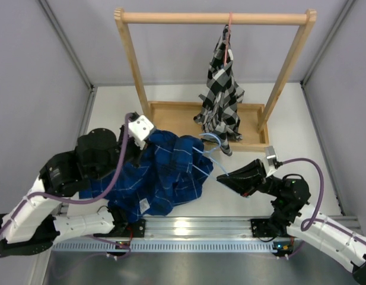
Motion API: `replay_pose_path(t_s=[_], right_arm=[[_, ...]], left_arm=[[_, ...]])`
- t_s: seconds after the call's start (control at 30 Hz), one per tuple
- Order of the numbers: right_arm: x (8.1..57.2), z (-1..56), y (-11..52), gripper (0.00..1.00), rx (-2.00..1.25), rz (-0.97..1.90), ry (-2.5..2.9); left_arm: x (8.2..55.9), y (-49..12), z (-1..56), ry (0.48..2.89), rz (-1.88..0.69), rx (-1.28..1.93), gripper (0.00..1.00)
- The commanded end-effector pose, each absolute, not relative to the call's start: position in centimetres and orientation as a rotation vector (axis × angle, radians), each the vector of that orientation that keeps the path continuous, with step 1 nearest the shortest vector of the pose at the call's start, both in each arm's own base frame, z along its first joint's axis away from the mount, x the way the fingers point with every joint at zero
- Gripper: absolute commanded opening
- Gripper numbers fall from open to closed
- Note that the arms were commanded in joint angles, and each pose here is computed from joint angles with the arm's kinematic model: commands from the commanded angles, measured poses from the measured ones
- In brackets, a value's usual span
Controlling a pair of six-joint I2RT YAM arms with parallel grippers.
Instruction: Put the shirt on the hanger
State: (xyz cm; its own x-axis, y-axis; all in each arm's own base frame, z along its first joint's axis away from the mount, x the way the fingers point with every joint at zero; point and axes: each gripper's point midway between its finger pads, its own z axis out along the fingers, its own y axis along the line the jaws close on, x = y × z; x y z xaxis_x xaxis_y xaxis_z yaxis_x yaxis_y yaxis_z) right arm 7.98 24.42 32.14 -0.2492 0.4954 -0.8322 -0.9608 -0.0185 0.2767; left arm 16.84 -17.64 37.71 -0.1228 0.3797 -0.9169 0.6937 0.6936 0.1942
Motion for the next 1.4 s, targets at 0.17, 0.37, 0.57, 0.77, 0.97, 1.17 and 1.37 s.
replay_pose_path(t_s=[0.17, 0.37, 0.57, 0.77, 0.97, 1.17, 1.37], right_arm=[[5.8, 29.4, 24.3, 0.00, -0.719, 1.637, 0.962], [3.2, 30.2, 24.3, 0.00, -0.850, 1.734, 0.824], [1.8, 32.8, 24.2, 0.00, -0.924, 1.793, 0.664], [1.0, 35.8, 23.8, 0.00, -0.966, 1.755, 0.534], [0.5, 38.0, 22.8, 0.00, -0.934, 1.723, 0.449], [0.7, 39.4, 23.4, 0.00, -0.954, 1.727, 0.418], [-0.3, 41.9, 23.1, 0.00, -0.956, 1.745, 0.342]], left_arm=[[14.3, -16.9, 43.2, 1.647, -0.420, 0.986, 0.00], [12.5, -18.8, 44.9, 1.562, -0.546, 1.101, 0.00], [11.7, -19.4, 44.7, 1.574, -0.594, 1.152, 0.00], [12.4, -17.6, 43.2, 1.666, -0.516, 1.078, 0.00], [13.3, -17.0, 41.0, 1.753, -0.448, 1.034, 0.00], [13.6, -17.6, 40.6, 1.764, -0.440, 1.056, 0.00], [14.0, -16.3, 41.0, 1.759, -0.395, 1.001, 0.09]])
